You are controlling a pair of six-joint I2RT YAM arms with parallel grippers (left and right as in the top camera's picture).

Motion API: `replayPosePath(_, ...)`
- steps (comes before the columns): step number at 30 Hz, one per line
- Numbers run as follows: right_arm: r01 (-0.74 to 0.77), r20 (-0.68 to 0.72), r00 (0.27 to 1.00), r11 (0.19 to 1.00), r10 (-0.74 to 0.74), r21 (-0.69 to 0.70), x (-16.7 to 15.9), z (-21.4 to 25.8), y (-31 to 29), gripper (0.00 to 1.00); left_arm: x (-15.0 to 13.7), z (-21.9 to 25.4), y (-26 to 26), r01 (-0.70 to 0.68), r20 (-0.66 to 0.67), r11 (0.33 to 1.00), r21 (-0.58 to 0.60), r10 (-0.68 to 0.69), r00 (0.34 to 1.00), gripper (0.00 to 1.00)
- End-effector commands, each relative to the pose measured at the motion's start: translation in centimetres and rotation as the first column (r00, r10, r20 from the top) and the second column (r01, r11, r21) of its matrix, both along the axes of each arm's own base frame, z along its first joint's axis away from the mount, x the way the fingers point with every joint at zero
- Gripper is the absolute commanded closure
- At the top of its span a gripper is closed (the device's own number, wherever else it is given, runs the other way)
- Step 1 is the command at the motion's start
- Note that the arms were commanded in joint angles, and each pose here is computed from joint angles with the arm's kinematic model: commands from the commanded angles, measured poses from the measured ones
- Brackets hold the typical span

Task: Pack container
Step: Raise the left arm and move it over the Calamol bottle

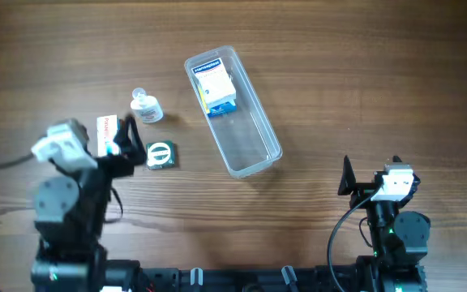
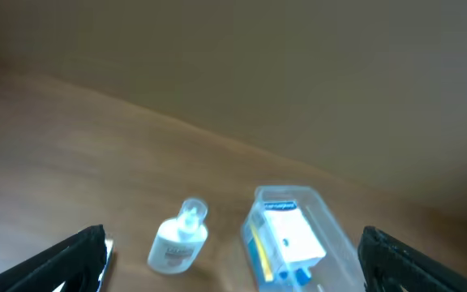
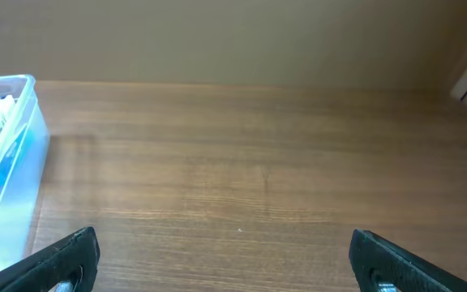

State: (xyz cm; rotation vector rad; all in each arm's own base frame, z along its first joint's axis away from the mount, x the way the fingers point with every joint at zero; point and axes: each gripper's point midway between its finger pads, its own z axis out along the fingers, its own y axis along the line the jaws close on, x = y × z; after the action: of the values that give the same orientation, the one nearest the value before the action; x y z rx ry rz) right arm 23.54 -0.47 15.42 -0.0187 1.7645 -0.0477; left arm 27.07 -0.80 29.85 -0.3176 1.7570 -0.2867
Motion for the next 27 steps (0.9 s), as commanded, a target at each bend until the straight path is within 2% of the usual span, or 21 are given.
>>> replayPosePath(1, 0.028, 0.013, 1.0, 1.0, -0.028, 0.012, 0.0, 0.1, -0.5, 0.0, 2.9, 3.4, -0.6, 0.032, -0.009, 0.999, 0.009, -0.032, 0.999, 0.0)
replayPosePath(6, 0.028, 0.013, 1.0, 1.0, -0.028, 0.012, 0.0, 0.1, -0.5, 0.0, 6.5, 4.8, -0.7, 0.032, -0.054, 0.999, 0.01, -0.031, 0.998, 0.0)
replayPosePath(11, 0.028, 0.013, 1.0, 1.0, -0.028, 0.012, 0.0, 0.1, -0.5, 0.0, 9.0, 3.6, -0.8, 0.033, -0.209, 0.999, 0.011, -0.03, 0.977, 0.0)
replayPosePath(17, 0.028, 0.013, 1.0, 1.0, -0.028, 0.012, 0.0, 0.1, -0.5, 0.0, 8.9, 2.5, -0.8, 0.018, -0.481, 1.0, -0.007, -0.019, 0.877, 0.0)
replayPosePath(19, 0.028, 0.013, 1.0, 1.0, -0.028, 0.012, 0.0, 0.1, -0.5, 0.0, 9.1, 2.7, -0.7, 0.012, -0.528, 1.0, -0.01, -0.016, 0.849, 0.0)
replayPosePath(23, 0.028, 0.013, 1.0, 1.0, -0.028, 0.012, 0.0, 0.1, -0.5, 0.0, 10.6, 2.1, 0.5, -0.074, -0.605, 0.996, -0.053, 0.027, 0.796, 0.0)
replayPosePath(27, 0.028, 0.013, 1.0, 1.0, -0.028, 0.012, 0.0, 0.1, -0.5, 0.0, 11.4, -0.7, 2.2, -0.214, -0.7, 0.966, -0.145, 0.053, 0.712, 0.0)
